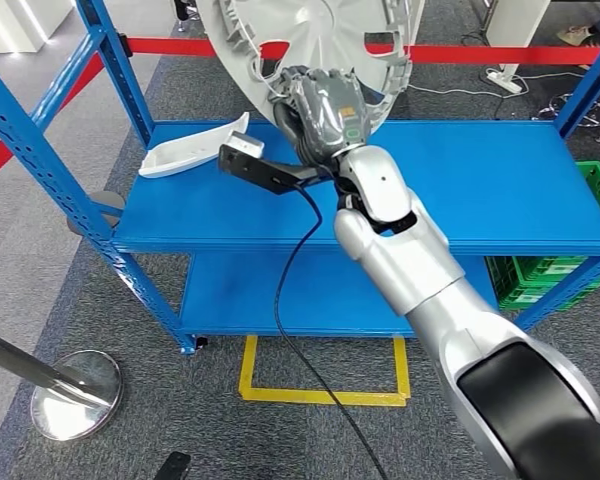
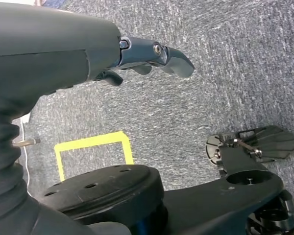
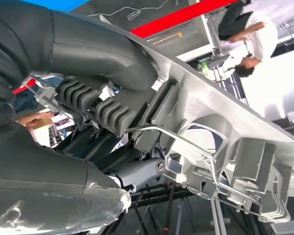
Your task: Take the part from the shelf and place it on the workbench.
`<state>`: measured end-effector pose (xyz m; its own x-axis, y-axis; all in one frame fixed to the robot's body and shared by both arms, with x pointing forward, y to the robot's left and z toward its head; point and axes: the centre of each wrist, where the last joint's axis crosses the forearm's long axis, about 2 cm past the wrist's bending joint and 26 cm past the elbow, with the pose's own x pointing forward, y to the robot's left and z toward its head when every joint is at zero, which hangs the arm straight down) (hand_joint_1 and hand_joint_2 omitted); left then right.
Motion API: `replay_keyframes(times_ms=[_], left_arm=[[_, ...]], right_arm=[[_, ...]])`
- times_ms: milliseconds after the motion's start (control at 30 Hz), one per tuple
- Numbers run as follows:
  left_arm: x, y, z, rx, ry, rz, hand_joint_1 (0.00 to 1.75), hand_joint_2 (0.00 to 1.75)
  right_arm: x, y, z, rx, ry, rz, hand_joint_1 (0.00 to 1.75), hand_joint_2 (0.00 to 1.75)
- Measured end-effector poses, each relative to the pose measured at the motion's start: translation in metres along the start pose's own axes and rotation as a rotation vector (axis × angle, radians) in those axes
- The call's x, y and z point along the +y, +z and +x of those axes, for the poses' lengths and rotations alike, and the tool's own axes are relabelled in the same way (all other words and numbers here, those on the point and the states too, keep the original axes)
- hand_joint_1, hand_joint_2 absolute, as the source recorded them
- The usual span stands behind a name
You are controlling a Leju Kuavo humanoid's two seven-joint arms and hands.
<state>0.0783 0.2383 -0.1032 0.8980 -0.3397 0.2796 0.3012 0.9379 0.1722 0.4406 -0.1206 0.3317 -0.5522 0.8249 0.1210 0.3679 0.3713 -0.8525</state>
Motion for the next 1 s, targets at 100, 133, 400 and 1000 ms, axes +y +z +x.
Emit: replay_keyframes(times_ms=[100,133,400,1000], left_arm=[[0.000,0.000,-0.001,0.006,0.005,0.003,0.00,1.75],[0.000,0.000,-0.001,0.011,0.009,0.005,0.00,1.75],[0.000,0.000,-0.003,0.048,0.040,0.012,0.00,1.75],[0.000,0.000,-0.003,0.053,0.034,0.015,0.00,1.75]], right_arm=[[0.007,0.010,0.003,-0.010,-0.019,-0.004,1.75,1.75],[0.011,0.013,0.004,-0.011,-0.029,-0.002,1.75,1.75],[0.041,0.043,0.008,0.012,-0.107,0.051,1.75,1.75],[0.057,0.059,0.004,0.036,-0.125,0.099,1.75,1.75]])
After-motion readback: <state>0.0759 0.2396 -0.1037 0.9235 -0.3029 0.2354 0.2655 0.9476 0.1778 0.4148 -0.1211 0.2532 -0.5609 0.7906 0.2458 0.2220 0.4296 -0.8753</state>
